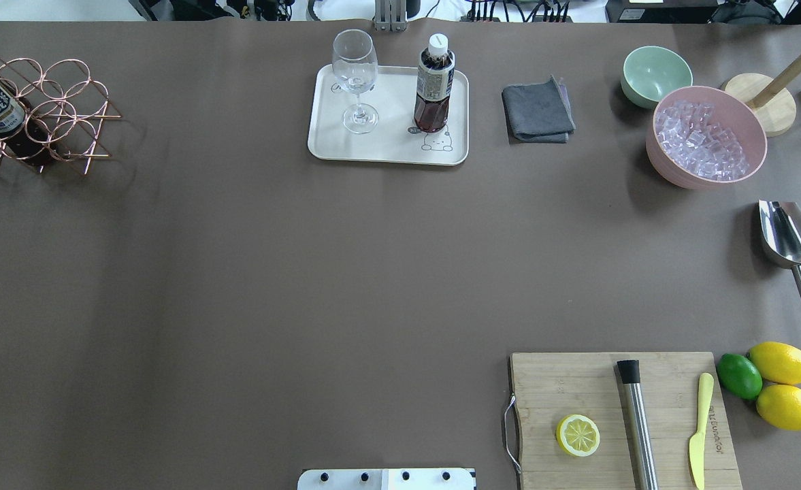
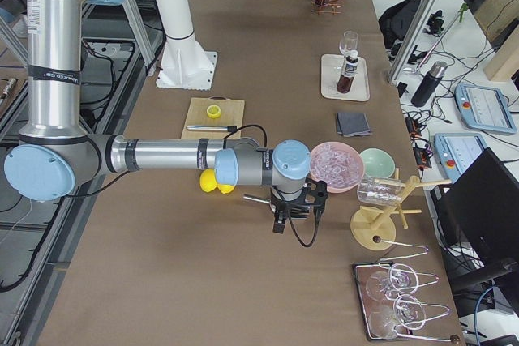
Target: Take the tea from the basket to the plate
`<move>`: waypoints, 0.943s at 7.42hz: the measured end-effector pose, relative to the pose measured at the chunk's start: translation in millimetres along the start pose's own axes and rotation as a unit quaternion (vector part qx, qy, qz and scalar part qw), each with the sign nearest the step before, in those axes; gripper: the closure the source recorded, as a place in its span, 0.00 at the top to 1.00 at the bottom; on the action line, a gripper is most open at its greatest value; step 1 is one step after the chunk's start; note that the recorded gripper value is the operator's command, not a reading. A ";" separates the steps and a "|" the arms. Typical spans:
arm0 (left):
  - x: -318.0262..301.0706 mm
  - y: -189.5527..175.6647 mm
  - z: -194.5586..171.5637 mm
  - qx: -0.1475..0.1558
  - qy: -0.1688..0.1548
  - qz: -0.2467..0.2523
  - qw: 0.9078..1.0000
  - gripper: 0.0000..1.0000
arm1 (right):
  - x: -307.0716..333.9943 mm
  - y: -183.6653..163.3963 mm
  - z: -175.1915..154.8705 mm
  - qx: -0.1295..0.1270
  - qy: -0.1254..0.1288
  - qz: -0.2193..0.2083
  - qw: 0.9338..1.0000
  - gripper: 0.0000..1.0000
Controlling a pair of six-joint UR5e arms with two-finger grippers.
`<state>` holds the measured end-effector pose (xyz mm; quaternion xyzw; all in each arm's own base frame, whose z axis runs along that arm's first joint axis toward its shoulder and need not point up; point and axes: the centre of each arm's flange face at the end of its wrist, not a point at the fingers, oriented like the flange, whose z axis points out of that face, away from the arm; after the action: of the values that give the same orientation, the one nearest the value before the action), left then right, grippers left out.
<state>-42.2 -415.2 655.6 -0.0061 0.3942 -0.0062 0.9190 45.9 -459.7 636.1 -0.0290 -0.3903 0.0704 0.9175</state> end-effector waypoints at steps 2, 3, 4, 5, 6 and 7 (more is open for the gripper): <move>0.6 -0.1 -0.4 0.000 0.000 0.001 1.000 0.98 | 0.0 0.0 0.0 0.000 0.000 0.000 1.000 1.00; 0.9 -0.2 -0.8 0.001 0.000 0.001 1.000 0.98 | 0.0 0.0 0.0 0.000 0.000 0.000 1.000 1.00; 1.1 -0.2 -1.0 0.001 0.000 0.001 1.000 0.98 | 0.0 0.0 0.0 0.000 0.000 0.000 1.000 1.00; 1.6 -0.7 -1.4 0.002 0.000 0.002 1.000 0.98 | 0.0 0.0 0.0 0.000 0.000 0.000 1.000 1.00; 1.6 -0.8 -1.6 0.002 0.000 0.002 1.000 0.98 | 0.0 0.0 0.0 0.000 0.000 0.000 1.000 1.00; 1.8 -1.0 -1.7 0.002 0.000 0.002 1.000 0.98 | -0.1 0.0 0.0 0.000 0.000 0.000 1.000 1.00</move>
<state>-42.2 -416.2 653.2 -0.0036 0.3943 -0.0052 0.9190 45.9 -459.6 636.0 -0.0291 -0.3907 0.0704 0.9174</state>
